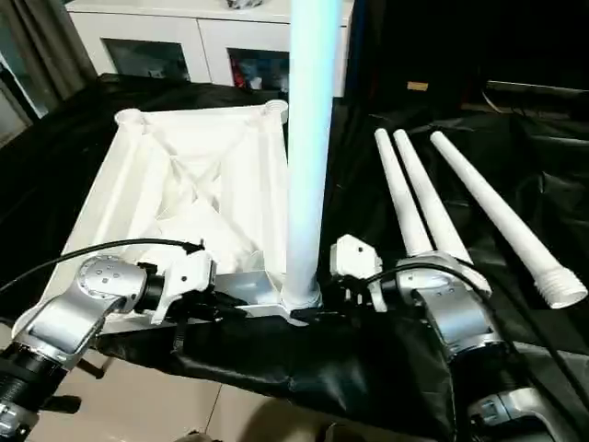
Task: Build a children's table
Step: Rotate leg to tighten
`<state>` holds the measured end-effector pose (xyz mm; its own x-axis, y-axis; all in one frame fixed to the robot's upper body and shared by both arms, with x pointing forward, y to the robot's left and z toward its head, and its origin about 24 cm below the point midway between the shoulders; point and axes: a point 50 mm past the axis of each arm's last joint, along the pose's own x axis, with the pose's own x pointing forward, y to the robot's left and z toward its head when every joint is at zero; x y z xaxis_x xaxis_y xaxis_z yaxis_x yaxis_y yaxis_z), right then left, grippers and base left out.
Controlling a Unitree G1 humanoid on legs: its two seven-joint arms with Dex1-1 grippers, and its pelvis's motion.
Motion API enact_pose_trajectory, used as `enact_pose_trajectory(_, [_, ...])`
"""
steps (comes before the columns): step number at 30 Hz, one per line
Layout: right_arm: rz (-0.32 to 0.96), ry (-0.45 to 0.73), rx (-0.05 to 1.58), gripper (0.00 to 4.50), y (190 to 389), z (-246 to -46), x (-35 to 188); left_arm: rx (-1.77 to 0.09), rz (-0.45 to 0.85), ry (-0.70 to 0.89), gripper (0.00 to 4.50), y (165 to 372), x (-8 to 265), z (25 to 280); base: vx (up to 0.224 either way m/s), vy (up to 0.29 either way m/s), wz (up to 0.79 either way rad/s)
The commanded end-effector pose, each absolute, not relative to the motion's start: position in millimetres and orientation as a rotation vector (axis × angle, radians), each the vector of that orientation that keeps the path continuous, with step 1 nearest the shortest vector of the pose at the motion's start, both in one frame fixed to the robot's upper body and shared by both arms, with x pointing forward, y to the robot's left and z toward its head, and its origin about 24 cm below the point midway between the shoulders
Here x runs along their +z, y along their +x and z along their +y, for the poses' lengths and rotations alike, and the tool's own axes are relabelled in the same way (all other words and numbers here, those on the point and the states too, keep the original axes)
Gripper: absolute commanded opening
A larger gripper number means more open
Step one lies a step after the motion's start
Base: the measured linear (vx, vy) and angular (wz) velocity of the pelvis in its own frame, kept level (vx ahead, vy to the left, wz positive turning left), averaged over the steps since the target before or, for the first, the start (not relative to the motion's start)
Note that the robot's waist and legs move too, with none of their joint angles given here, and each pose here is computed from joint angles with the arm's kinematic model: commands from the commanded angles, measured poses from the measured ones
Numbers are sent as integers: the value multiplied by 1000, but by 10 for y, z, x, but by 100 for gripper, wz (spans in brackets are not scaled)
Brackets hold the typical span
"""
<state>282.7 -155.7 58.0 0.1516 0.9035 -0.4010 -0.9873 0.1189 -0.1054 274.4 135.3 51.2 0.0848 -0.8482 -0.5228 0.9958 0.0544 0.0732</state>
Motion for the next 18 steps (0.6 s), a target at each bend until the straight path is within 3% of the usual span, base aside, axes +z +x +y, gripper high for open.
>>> enact_pose_trajectory(1, [247, -374, 1405, 343, 2826, -1524, 598, -1534, 345, 466, 0, 2691, 547, 1280, 0, 0, 0])
enact_pose_trajectory(12, [252, -309, 1396, 277, 2796, -1499, 571, -1509, 357, 442, 0, 2712, 526, 1267, 0, 0, 0])
enact_pose_trajectory(18, [233, -203, 1196, 275, 2929, -1459, 523, -1283, 292, 383, 0, 2952, 577, 1108, 0, 0, 0])
